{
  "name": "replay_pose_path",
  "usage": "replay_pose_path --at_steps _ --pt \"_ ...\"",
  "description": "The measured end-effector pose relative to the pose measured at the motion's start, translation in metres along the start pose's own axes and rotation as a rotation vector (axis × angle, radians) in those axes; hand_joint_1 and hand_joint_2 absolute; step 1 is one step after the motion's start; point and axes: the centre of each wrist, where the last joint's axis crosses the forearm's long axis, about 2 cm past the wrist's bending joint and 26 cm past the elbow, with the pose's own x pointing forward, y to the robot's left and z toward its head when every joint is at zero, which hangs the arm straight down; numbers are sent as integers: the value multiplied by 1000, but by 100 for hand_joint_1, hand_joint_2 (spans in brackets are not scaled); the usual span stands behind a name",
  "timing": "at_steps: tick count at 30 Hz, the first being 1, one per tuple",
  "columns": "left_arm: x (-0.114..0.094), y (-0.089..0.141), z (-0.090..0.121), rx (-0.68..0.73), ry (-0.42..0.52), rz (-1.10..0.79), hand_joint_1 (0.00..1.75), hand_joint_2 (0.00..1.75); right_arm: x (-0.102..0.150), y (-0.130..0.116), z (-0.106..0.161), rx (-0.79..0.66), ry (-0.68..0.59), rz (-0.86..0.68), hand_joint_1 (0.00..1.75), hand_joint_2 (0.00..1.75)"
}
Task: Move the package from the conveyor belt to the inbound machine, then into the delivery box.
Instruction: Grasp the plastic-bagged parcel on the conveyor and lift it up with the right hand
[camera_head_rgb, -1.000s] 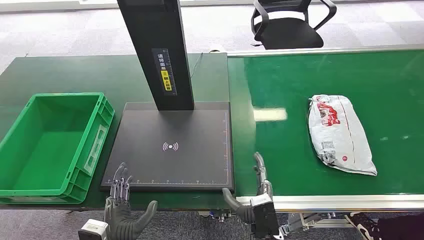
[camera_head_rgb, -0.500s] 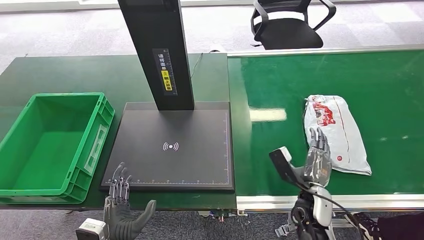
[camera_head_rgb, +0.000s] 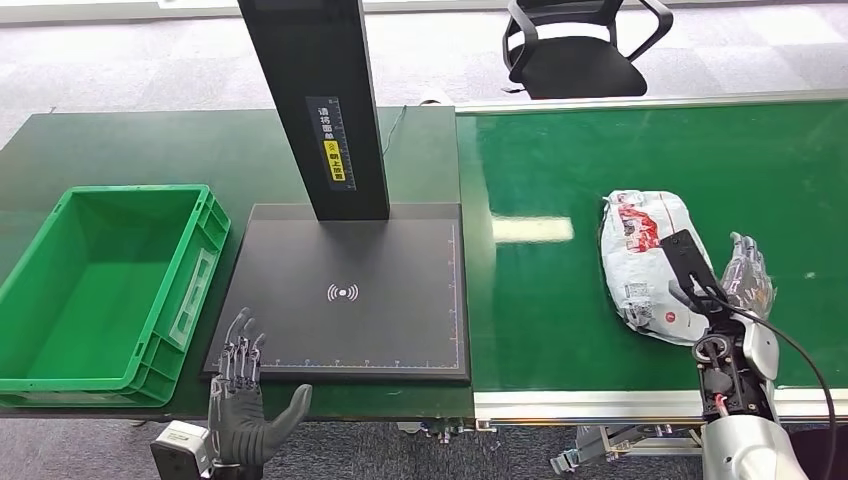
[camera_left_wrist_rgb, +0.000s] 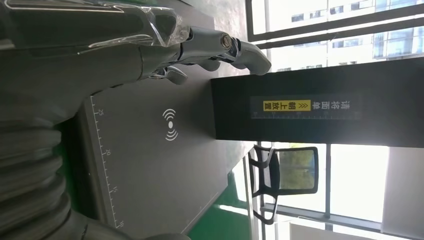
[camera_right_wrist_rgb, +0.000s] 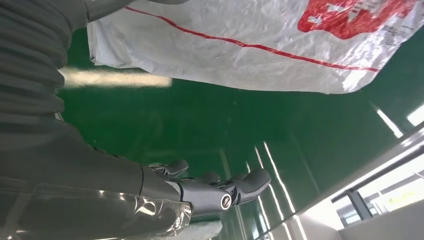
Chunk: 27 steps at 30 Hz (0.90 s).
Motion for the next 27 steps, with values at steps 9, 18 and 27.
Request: replay_pose_path --at_steps 9,18,27 --pt "-4 2 -4 -7 -7 11 0 175 -14 -6 -8 186 47 -115 0 175" --pt "-11 5 -8 -22 -2 18 0 175 -31 9 1 507 34 -187 0 175" --pt "-17 4 -13 -37 16 25 0 175 -36 21 8 602 76 -127 0 175"
